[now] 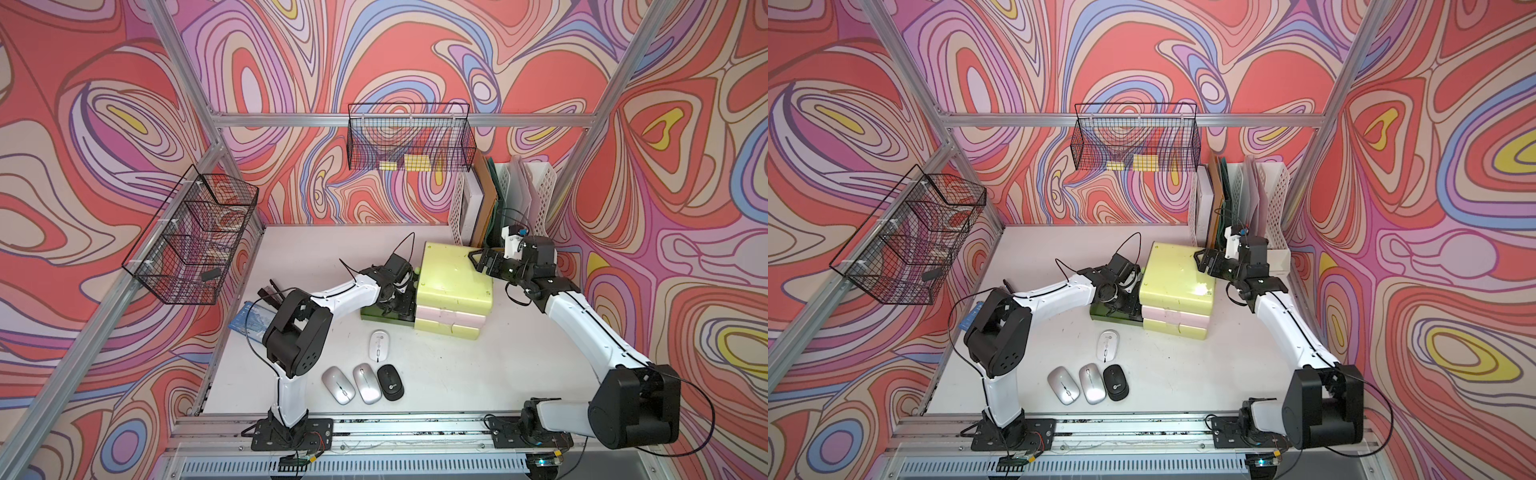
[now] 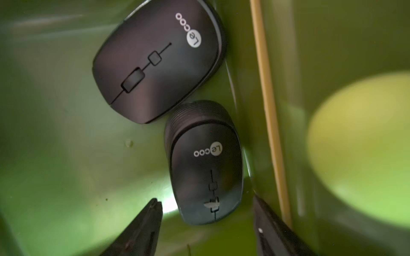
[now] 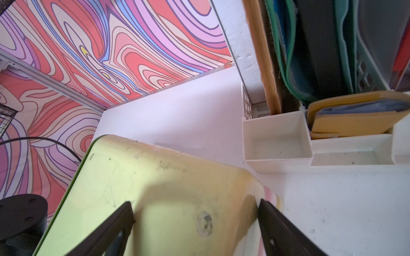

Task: Take the mice out of the drawer
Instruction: Pick up the mouse from the drawer.

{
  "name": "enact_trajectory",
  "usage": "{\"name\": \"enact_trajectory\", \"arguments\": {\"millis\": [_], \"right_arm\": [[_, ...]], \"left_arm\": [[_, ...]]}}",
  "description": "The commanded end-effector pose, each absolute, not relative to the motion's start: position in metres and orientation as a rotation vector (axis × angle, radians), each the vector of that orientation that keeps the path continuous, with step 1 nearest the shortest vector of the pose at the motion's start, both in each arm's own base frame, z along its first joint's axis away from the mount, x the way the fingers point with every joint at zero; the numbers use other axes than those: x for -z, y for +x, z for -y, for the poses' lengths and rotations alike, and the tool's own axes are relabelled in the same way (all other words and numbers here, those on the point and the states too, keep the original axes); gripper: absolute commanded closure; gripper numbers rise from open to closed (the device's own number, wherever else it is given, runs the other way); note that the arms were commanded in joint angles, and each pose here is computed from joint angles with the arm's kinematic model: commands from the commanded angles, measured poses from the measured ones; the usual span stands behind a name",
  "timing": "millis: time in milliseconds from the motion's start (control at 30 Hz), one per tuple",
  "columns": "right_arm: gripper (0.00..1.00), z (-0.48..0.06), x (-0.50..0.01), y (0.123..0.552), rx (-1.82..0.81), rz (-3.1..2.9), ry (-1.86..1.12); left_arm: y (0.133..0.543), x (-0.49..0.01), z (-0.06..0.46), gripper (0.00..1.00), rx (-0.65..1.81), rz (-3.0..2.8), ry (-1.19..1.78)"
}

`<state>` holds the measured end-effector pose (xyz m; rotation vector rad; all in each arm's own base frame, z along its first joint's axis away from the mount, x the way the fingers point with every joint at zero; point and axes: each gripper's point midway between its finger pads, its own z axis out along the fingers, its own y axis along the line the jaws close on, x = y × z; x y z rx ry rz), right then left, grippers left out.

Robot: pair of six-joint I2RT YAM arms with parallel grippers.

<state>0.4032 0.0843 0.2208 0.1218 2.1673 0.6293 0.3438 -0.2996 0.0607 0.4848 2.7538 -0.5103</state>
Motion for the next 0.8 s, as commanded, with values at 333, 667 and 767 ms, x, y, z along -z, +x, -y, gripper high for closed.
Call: {"name": "enact_trajectory", "arguments": {"millis": [333, 667, 767], "right_arm": [[0.09, -0.076, -0.125, 0.359, -0.551, -2.530, 0.200], [0.09, -0.077, -0.123, 0.359, -0.555, -2.533, 0.195], [0.10, -0.078, -0.122, 0.359, -0.559, -2.532, 0.194]], "left_arm": [[0.362, -0.033, 0.314, 0.31, 0.466, -2.651, 0.503], [0.368, -0.022, 0.325, 0.29, 0.371, -2.568, 0.640], [0.370, -0.019, 0.325, 0.28, 0.345, -2.547, 0.647]]}}
